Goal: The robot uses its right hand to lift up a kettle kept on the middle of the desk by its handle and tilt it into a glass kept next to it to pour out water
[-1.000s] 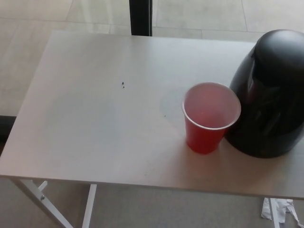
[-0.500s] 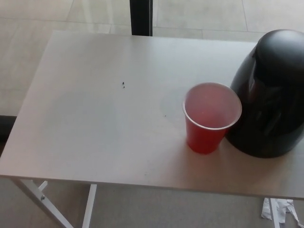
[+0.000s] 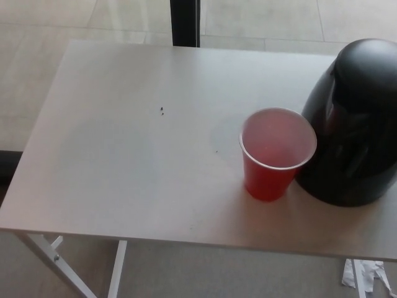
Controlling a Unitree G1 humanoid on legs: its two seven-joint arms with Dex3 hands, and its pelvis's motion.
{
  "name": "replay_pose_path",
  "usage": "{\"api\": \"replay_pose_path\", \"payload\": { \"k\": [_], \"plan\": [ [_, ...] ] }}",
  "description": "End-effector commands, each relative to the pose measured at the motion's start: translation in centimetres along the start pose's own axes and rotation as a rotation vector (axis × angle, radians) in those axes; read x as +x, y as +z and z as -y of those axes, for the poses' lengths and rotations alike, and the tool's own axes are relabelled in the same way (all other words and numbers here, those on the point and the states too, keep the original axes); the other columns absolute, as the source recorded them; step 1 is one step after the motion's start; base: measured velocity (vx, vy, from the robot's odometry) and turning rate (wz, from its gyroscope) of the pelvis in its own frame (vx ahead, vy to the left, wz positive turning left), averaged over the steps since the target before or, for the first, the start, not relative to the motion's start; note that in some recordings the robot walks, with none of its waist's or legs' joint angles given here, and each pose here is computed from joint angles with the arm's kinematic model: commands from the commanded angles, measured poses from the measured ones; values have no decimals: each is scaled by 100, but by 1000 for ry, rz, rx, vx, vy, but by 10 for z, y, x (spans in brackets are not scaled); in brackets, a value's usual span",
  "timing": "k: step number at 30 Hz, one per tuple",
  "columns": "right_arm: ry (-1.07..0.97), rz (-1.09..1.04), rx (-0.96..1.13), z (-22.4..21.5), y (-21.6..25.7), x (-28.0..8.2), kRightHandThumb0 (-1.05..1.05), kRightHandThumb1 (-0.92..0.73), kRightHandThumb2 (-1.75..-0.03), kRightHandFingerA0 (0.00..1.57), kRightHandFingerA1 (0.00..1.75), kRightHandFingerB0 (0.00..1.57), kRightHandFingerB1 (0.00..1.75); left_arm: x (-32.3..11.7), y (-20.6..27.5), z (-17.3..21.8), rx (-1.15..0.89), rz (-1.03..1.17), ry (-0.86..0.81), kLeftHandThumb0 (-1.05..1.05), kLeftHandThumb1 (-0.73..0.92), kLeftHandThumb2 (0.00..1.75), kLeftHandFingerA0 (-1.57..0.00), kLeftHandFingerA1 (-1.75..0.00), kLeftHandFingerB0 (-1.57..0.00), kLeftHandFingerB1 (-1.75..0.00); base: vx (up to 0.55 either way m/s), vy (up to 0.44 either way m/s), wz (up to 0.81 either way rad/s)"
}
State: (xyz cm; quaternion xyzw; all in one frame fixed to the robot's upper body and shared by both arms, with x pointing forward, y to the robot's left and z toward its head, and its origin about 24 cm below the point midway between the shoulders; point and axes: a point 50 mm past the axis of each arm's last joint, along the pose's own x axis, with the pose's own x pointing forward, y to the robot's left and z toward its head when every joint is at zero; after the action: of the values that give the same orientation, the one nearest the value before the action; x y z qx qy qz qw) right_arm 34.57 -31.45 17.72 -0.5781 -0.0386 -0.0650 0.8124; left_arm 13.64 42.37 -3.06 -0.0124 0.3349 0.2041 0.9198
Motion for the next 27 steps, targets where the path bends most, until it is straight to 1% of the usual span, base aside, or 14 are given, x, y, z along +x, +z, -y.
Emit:
{"api": "replay_pose_path", "payload": {
  "k": [1, 8, 9, 11, 12, 14, 16, 19, 20, 21, 22, 23, 24, 27],
  "plan": [
    [-50, -7, 31, 2, 1, 2, -31, -56, -58, 5, 45, 18, 29, -2, 3, -6, 26, 13, 21, -105, 20, 101, -84, -132, -71, -142, 0, 0, 0],
    [-19, -23, 90, -9, 4, 5, -35, -58, -58, 11, 45, 19, 30, -4, 3, -8, 24, 10, 19, -105, 20, 99, -81, -133, -64, -145, 0, 0, 0],
    [-8, -24, 106, -11, 4, 5, -35, -58, -58, 10, 43, 18, 29, -4, 3, -8, 32, 10, 22, -105, 19, 104, -76, -137, -60, -154, 0, 0, 0],
    [17, -31, 139, -14, 3, 4, -34, -58, -58, 8, 41, 16, 28, -4, 2, -7, 36, 14, 12, -105, 22, 101, -81, -133, -62, -149, 0, 0, 0],
    [22, -29, 138, -15, 3, 3, -35, -58, -58, 9, 41, 17, 28, -3, 2, -7, 34, 13, 12, -105, 20, 104, -77, -137, -57, -155, 0, 0, 0],
    [27, -18, 131, -23, 5, 2, -40, -51, -66, 15, 46, 17, 34, -4, 2, -7, 46, 14, 9, -105, 22, 105, -78, -135, -56, -153, 0, 0, 0],
    [23, -15, 134, -28, 7, 2, -34, -56, -57, 20, 42, 20, 28, -3, 2, -7, 32, 13, 13, -105, 23, 102, -85, -133, -62, -152, 0, 0, 0],
    [44, -22, 169, -33, 8, 3, -33, -59, -58, 22, 42, 19, 28, -3, 2, -6, 38, 15, 13, -105, 23, 102, -85, -129, -62, -150, 0, 0, 0],
    [21, 17, 218, -36, 10, 3, -23, -42, -90, 28, 60, 11, 50, -3, 3, -5, 76, 13, 9, -105, 23, 107, -83, -135, -54, -154, 0, 0, 0],
    [26, 15, 246, -38, 11, 4, -23, -46, -93, 38, 63, 12, 50, -2, 3, -5, 63, 10, 10, -105, 21, 105, -79, -136, -61, -153, 0, 0, 0],
    [26, 17, 255, -38, 11, 4, -23, -46, -93, 38, 63, 12, 50, -2, 4, -4, 58, 9, 4, -105, 21, 105, -79, -136, -61, -153, 0, 0, 0],
    [20, 21, 260, -39, 12, 5, -33, -65, -65, 51, 53, 23, 35, -2, 4, -4, 58, 14, -1, -105, 21, 104, -81, -133, -61, -153, 0, 0, 0],
    [19, 24, 265, -39, 12, 5, -29, -67, -60, 57, 51, 24, 33, -2, 4, -4, 60, 14, -2, -105, 22, 105, -84, -132, -61, -154, 0, 0, 0],
    [-7, 45, 249, -38, 17, 8, -35, -74, -61, 69, 52, 27, 33, -1, 3, -2, 64, 7, -1, -105, 21, 104, -78, -137, -54, -157, 0, 0, 0]
  ]
}}
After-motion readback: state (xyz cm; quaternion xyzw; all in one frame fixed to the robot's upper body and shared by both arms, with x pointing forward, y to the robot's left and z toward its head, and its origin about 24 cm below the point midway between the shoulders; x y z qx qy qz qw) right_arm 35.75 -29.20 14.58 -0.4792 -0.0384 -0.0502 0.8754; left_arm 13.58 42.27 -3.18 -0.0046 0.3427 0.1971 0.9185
